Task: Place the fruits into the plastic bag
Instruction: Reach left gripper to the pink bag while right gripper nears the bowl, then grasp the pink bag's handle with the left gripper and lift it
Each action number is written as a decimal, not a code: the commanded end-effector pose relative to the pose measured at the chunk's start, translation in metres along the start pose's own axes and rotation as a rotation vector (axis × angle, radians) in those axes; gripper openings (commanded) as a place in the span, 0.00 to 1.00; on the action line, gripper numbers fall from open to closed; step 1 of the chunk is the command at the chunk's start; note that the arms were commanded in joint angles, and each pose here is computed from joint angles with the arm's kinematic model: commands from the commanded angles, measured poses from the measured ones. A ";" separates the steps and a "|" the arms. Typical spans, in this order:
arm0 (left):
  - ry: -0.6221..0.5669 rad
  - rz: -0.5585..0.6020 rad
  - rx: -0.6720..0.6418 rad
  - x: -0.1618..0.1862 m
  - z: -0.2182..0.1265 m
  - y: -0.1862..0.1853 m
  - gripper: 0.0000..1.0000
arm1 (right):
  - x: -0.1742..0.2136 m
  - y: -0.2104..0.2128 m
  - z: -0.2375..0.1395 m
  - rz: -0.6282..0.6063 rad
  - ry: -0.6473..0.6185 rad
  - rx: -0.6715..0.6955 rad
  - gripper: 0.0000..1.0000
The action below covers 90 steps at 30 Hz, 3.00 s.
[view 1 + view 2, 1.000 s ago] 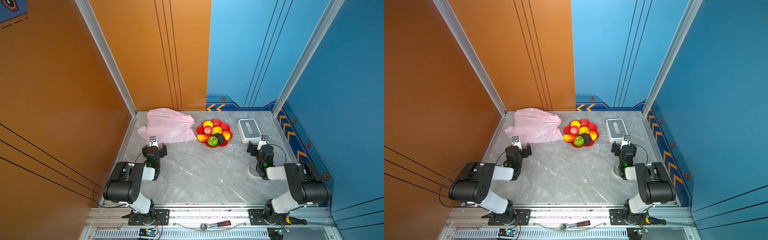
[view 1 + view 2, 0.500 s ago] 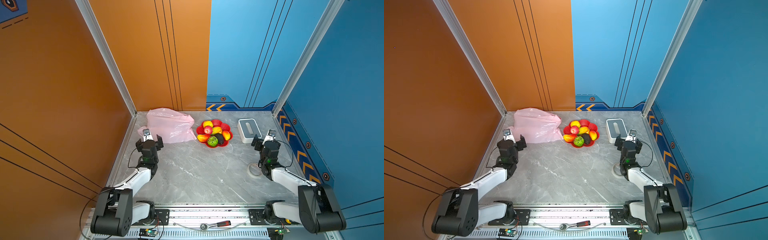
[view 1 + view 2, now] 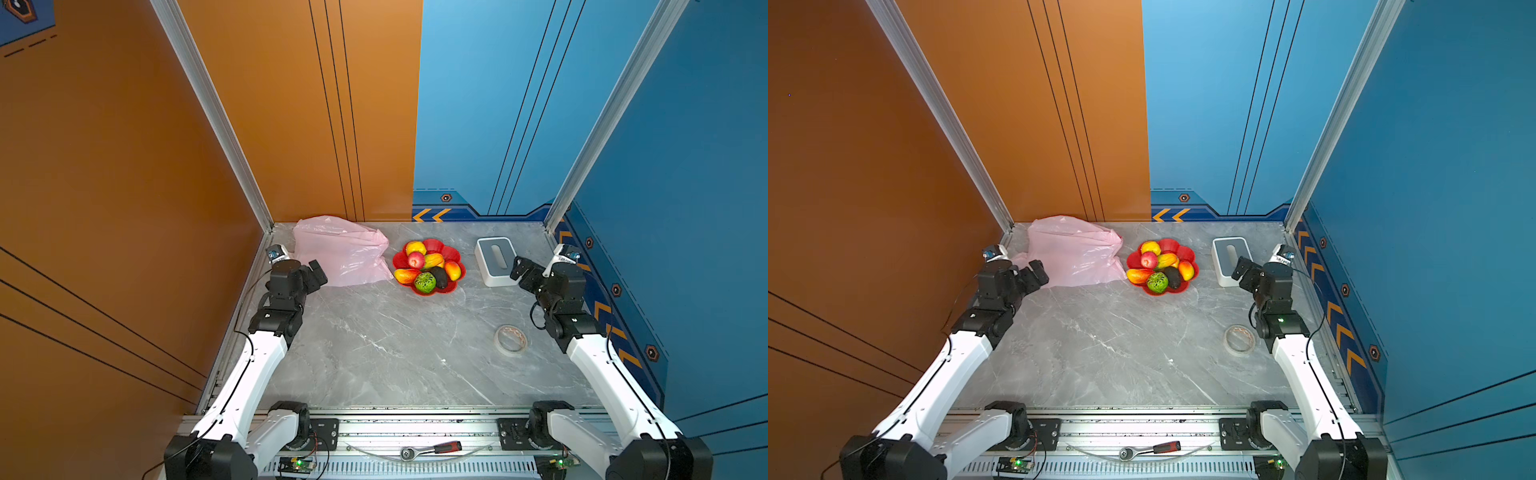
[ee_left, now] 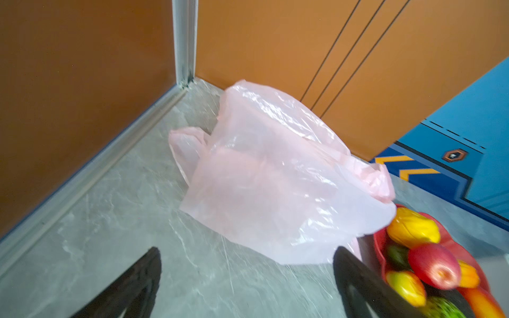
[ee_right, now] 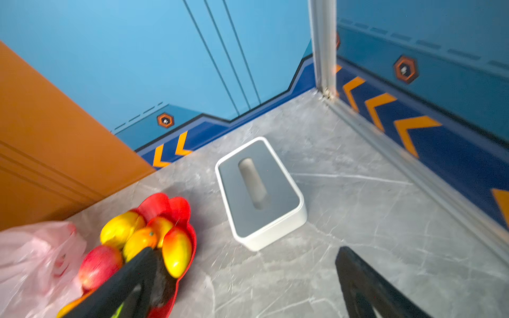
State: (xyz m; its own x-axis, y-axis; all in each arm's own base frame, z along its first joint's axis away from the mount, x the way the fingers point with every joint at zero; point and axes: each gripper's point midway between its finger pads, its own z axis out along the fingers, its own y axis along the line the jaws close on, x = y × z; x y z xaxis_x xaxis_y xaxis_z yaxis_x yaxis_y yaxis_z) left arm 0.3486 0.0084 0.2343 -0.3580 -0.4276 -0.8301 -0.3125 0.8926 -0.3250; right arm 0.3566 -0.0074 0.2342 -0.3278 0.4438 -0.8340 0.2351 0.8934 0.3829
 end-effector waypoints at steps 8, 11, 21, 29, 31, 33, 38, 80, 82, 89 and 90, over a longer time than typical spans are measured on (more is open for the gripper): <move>0.320 -0.404 0.143 0.052 -0.015 -0.001 0.98 | 0.054 0.068 -0.028 0.041 0.344 -0.300 1.00; 0.377 -0.562 0.181 0.067 -0.009 0.002 0.98 | 0.061 0.080 -0.032 0.032 0.370 -0.333 1.00; 0.371 -0.804 0.196 0.072 0.013 0.016 0.98 | 0.078 0.093 -0.030 0.014 0.426 -0.372 1.00; 0.357 -0.869 0.155 0.074 0.043 0.031 0.98 | 0.095 0.099 -0.018 0.050 0.502 -0.392 1.00; 0.351 -0.920 0.161 0.072 0.058 0.035 0.98 | 0.096 0.102 -0.018 0.056 0.505 -0.399 1.00; 0.352 -0.948 0.154 0.073 0.072 0.039 0.98 | 0.095 0.104 -0.017 0.056 0.501 -0.403 1.00; 0.349 -0.982 0.150 0.071 0.109 0.042 0.98 | 0.096 0.104 -0.016 0.052 0.504 -0.397 1.00; 0.269 -0.631 0.343 -0.007 0.083 -0.013 0.00 | 0.090 0.165 -0.037 -0.036 0.469 -0.457 1.00; 0.278 -0.494 0.318 -0.013 0.056 -0.023 0.00 | 0.091 0.165 -0.043 -0.043 0.472 -0.459 1.00; 0.328 -0.182 0.302 -0.023 -0.027 -0.049 0.00 | 0.079 0.167 -0.066 -0.063 0.450 -0.494 1.00; 0.325 -0.130 0.302 -0.026 -0.037 -0.054 0.00 | 0.078 0.167 -0.069 -0.065 0.449 -0.497 1.00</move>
State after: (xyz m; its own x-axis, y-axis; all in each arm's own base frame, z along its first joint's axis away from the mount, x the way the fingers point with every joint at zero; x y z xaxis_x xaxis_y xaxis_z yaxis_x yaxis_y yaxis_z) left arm 0.3762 -0.0277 0.3240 -0.4546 -0.6681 -0.5890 -0.0534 0.6806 -0.7308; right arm 0.3136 0.1857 0.2490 -0.7120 0.2812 -0.6434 -0.2104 0.7888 0.5775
